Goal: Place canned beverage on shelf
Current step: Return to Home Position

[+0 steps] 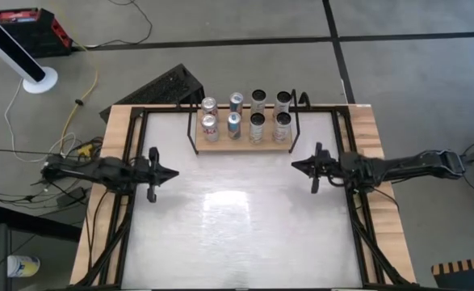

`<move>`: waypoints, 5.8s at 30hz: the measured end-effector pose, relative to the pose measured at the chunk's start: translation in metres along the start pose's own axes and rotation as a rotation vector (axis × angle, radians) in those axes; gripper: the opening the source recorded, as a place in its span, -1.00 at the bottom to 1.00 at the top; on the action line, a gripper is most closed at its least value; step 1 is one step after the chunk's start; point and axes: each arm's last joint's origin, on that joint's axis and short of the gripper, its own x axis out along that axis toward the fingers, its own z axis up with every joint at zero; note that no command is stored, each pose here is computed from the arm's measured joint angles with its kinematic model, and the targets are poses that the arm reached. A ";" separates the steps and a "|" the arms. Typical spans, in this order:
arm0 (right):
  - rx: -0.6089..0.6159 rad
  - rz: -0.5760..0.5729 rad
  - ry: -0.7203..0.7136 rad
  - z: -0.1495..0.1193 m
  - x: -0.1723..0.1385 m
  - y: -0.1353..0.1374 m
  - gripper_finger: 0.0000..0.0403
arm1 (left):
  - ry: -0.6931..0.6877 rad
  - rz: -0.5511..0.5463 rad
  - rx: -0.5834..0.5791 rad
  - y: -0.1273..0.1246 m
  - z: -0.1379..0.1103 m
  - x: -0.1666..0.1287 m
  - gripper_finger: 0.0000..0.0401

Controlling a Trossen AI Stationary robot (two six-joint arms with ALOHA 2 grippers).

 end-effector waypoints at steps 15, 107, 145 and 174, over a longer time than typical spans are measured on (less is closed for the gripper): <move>-0.085 0.001 -0.010 -0.018 -0.006 -0.005 -0.90 | -0.006 -0.074 -0.050 -0.003 -0.016 0.004 -1.00; -0.071 -0.042 0.037 -0.023 -0.005 -0.008 -0.66 | -0.006 -0.078 0.034 -0.003 -0.017 0.005 -1.00; -0.071 -0.041 0.037 -0.023 -0.005 -0.008 -0.66 | -0.006 -0.078 0.034 -0.003 -0.017 0.005 -1.00; -0.071 -0.042 0.037 -0.023 -0.005 -0.008 -0.66 | -0.006 -0.078 0.034 -0.003 -0.017 0.005 -1.00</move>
